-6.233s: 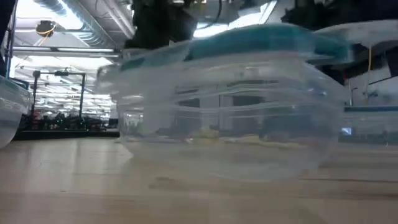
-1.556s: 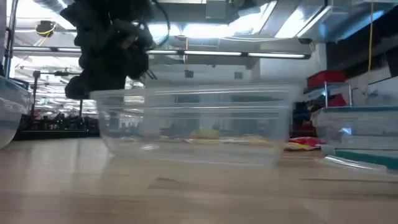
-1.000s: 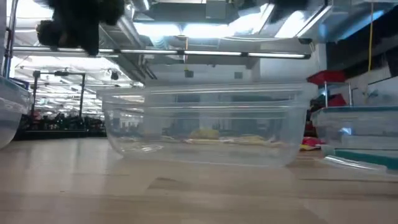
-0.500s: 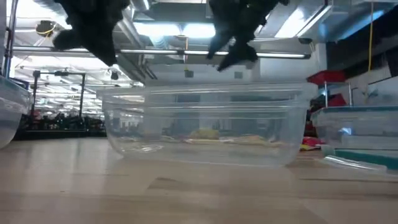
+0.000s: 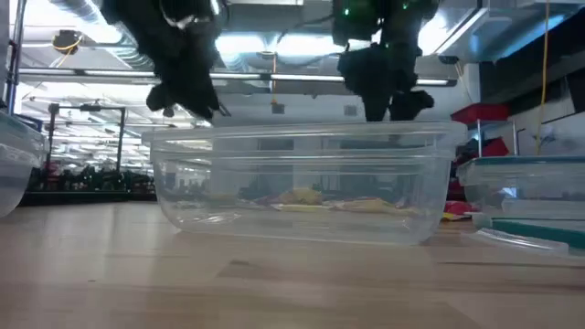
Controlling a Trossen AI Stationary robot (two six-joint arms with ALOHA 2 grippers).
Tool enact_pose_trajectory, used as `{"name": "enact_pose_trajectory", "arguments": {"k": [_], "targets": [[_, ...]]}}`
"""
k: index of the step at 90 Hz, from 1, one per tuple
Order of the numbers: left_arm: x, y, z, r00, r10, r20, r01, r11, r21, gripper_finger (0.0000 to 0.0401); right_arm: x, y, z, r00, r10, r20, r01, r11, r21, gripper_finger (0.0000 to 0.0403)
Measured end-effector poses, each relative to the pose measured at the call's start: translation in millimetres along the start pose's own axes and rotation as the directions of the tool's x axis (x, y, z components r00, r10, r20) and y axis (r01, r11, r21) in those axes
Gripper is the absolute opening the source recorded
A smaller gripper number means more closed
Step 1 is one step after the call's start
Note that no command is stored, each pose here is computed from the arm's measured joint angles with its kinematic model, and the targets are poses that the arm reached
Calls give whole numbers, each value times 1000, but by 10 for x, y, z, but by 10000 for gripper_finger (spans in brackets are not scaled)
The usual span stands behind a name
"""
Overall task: Sort candy
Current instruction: Put the yellow candy into the rectangular transparent bin
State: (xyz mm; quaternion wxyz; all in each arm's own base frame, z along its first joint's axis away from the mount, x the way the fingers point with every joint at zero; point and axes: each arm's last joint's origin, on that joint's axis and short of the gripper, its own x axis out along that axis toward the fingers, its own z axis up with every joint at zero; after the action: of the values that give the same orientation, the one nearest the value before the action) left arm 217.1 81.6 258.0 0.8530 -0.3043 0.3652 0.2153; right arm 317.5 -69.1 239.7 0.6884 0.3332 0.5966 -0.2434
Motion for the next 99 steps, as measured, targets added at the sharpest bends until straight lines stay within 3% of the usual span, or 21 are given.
{"name": "enact_pose_trajectory", "arguments": {"k": [13, 26, 66, 78, 99], "targets": [[38, 84, 38, 1000, -6, -17, 6, 999, 34, 106, 277, -14, -4, 995, -2, -98, 2, 1000, 5, 252], [32, 125, 66, 1000, -6, -7, 6, 1000, 4, 106, 512, 4, -33, 984, -27, -176, 24, 1000, -15, 252], [30, 124, 79, 1000, -24, 0, 24, 1000, -13, 106, 1010, 295, -272, 950, -185, -253, 154, 978, -137, 246], [30, 124, 78, 1000, -24, -1, 24, 1000, -15, 106, 1063, 323, -296, 946, -219, -239, 185, 970, -158, 199], [19, 116, 76, 999, -47, -6, 47, 999, -13, 106, 969, 377, -236, 949, -269, -161, 235, 951, -202, 61]]}}
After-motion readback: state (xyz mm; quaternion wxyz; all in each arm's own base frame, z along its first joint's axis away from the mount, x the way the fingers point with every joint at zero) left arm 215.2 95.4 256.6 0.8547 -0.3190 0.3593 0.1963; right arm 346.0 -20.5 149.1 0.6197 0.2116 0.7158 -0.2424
